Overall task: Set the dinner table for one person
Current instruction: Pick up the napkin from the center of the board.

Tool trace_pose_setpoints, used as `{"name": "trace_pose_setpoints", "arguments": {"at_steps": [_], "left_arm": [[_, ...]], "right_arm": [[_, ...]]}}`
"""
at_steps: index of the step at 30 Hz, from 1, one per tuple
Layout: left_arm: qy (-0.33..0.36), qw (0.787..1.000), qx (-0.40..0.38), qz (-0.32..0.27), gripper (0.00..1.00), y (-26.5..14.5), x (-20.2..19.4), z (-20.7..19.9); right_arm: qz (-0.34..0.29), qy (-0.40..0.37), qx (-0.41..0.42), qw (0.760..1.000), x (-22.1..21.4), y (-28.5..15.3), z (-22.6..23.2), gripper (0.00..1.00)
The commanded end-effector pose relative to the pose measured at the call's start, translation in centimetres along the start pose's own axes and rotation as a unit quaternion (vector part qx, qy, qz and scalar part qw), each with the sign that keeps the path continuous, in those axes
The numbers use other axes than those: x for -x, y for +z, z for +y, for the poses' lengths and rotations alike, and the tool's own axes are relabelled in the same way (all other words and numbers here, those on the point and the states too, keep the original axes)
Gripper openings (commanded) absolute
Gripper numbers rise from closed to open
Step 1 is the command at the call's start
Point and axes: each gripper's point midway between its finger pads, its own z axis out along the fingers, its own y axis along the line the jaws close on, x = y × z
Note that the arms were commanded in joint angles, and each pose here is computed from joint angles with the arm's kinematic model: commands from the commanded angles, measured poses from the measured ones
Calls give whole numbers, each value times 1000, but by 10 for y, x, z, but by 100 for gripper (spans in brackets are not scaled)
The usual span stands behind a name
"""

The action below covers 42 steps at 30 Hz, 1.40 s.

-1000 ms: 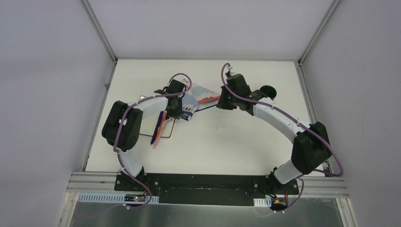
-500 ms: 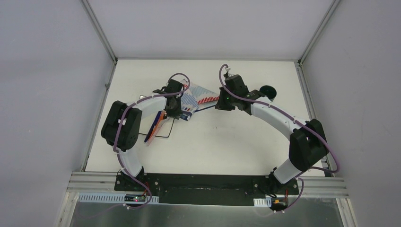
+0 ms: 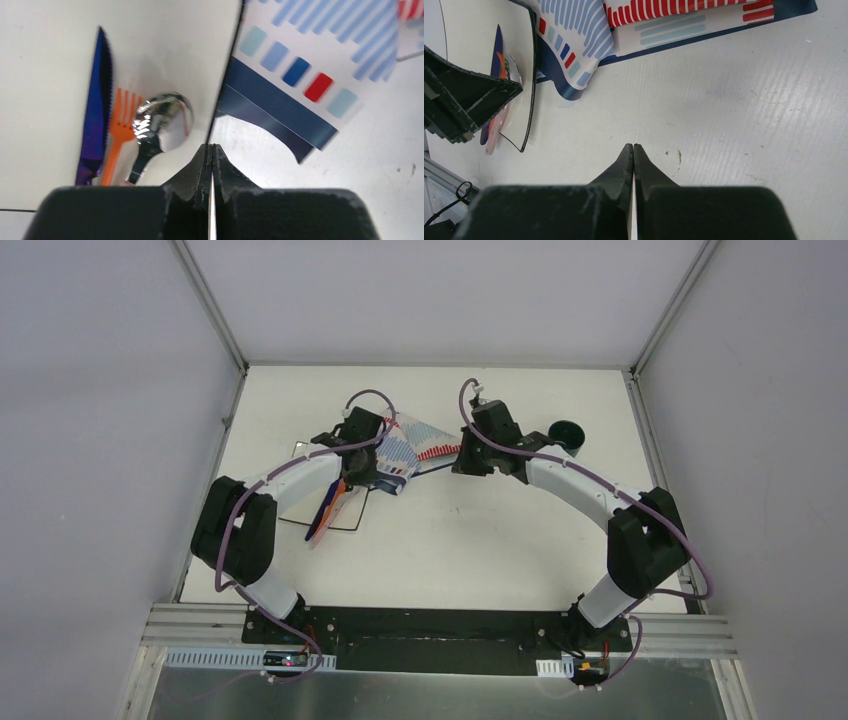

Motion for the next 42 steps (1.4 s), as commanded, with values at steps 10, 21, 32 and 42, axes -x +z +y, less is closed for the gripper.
{"name": "trace_pose_setpoints", "arguments": {"at_steps": [10,21,32,42], "left_arm": [[35,998,-13,-43,4,-34,-1,-45],[41,998,-9,-44,4,-33,-2,-48],[56,995,-16,-76,33,-62,28,-56],[55,995,0,-78,35,-65,28,-48]], "right_arm": [[-15,-6,25,1000,7,1,19,0],[-12,-6,21,1000,6,7,18,0],[-28,-19,22,999,19,2,23,18],[-19,-25,15,999,16,8,20,35]]}}
